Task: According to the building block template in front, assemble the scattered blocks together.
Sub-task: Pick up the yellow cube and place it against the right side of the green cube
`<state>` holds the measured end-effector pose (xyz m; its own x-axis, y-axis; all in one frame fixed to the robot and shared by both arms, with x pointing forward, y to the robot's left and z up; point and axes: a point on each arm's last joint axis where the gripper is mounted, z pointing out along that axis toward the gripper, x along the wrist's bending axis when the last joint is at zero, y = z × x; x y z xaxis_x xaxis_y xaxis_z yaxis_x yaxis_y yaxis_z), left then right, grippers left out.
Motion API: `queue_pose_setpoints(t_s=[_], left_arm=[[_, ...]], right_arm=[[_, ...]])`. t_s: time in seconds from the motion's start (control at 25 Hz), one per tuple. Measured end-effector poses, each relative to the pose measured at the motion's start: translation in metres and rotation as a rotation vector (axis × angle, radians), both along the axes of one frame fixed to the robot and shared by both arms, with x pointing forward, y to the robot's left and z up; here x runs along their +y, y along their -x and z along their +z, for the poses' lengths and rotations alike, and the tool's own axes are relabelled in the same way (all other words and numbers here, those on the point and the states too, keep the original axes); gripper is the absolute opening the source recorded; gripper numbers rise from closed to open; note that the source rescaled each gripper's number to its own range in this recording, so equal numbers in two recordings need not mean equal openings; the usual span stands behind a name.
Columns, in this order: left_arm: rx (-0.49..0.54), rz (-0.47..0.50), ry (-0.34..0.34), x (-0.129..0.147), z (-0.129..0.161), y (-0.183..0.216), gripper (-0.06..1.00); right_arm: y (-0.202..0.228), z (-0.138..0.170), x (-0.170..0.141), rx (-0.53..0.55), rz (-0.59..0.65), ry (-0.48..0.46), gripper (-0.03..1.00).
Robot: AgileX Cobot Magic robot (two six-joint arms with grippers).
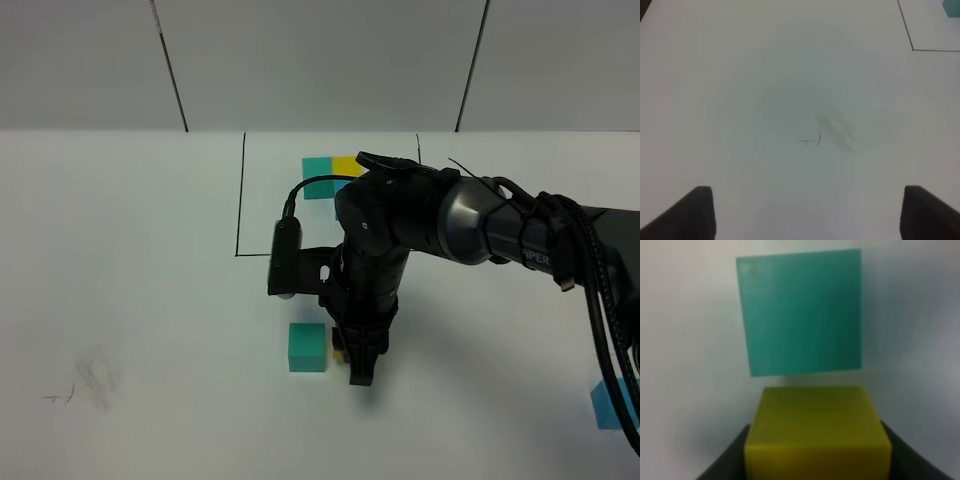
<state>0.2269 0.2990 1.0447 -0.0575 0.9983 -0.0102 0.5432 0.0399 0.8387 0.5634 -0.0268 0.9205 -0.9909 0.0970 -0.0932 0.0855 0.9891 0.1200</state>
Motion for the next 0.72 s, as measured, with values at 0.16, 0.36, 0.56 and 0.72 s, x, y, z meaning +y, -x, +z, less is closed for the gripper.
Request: queue_pose_setpoints(t_s=[0.16,0.36,0.56,0.72], left_arm=[[0.0,0.003,0.005,0.0,0.0,0.0,0.64],[0.0,0.003,0.005,0.0,0.0,0.0,0.64],[0.0,0.003,0.005,0.0,0.0,0.0,0.64],[0.0,0.0,0.0,0.0,0.0,0.0,0.64]], right_arm=[[-0.001,-0.002,0.002,0.003,-0.01,-0.009,0.01],[0.0,-0.004,0.004,0.02,-0.021,-0.023,0.01],[0.004,-0.007,0.009,0.027,-0.015,-0.029,0.01],[0.003,-0.013,0.01,0.033,-0.018,-0.029,0.01]])
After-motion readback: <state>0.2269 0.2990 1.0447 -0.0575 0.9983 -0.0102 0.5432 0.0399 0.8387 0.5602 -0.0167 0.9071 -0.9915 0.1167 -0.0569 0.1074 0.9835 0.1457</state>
